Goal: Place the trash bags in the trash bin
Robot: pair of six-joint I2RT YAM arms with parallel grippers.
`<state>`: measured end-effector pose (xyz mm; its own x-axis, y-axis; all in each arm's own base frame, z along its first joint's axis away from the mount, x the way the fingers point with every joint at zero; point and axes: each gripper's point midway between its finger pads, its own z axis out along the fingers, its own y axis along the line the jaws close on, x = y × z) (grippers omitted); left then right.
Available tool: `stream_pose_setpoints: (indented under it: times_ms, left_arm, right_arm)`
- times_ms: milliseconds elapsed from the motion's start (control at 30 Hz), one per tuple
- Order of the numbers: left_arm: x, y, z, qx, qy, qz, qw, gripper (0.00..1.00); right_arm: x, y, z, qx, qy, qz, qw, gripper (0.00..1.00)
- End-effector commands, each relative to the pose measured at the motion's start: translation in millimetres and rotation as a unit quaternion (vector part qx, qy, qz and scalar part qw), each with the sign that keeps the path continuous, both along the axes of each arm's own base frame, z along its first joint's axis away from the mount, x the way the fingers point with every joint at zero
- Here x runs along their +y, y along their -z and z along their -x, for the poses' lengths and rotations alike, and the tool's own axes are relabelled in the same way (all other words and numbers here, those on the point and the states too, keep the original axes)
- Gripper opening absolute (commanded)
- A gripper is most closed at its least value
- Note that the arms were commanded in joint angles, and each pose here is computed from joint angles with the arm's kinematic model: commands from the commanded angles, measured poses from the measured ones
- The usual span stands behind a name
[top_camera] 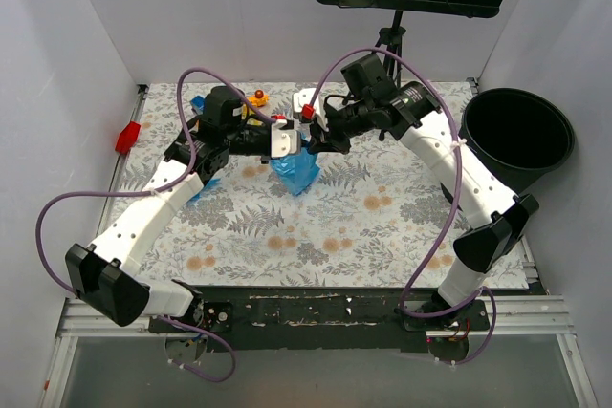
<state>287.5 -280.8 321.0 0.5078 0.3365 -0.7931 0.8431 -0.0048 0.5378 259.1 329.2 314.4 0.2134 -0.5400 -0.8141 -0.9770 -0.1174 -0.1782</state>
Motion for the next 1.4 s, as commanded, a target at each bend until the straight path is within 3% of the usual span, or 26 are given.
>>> stream_pose_setpoints:
  times_ms: [0, 133, 267, 533, 1367]
  left_arm:
    - [4.2, -19.0, 0.9, -0.022, -0.022, 0.012, 0.999, 0.0]
    - [7.1, -23.3, -6.5, -0.049, -0.037, 0.01, 0.998, 0.0]
    - [6.1, -23.1, -9.4, -0.069, -0.033, 0.004, 0.997, 0.0]
    - [2.9, -12.2, -15.7, -0.096, -0.026, -0.02, 0.995, 0.0]
    - [-1.3, -8.0, -23.1, -0.122, -0.025, -0.038, 0.991, 0.0]
  right_arm:
    - [-5.9, -15.8, 1.4, -0.012, 0.028, -0.016, 0.999, 0.01]
    - [-19.4, -10.6, 6.9, -0.01, 0.049, 0.002, 0.999, 0.04]
    - [-28.9, -0.5, 12.8, 0.027, 0.07, 0.018, 0.997, 0.25]
    - [-17.2, -33.4, -9.1, 0.056, 0.14, -0.034, 0.988, 0.43]
    - [-0.1, -30.5, -9.4, 0.225, 0.118, -0.063, 0.965, 0.4]
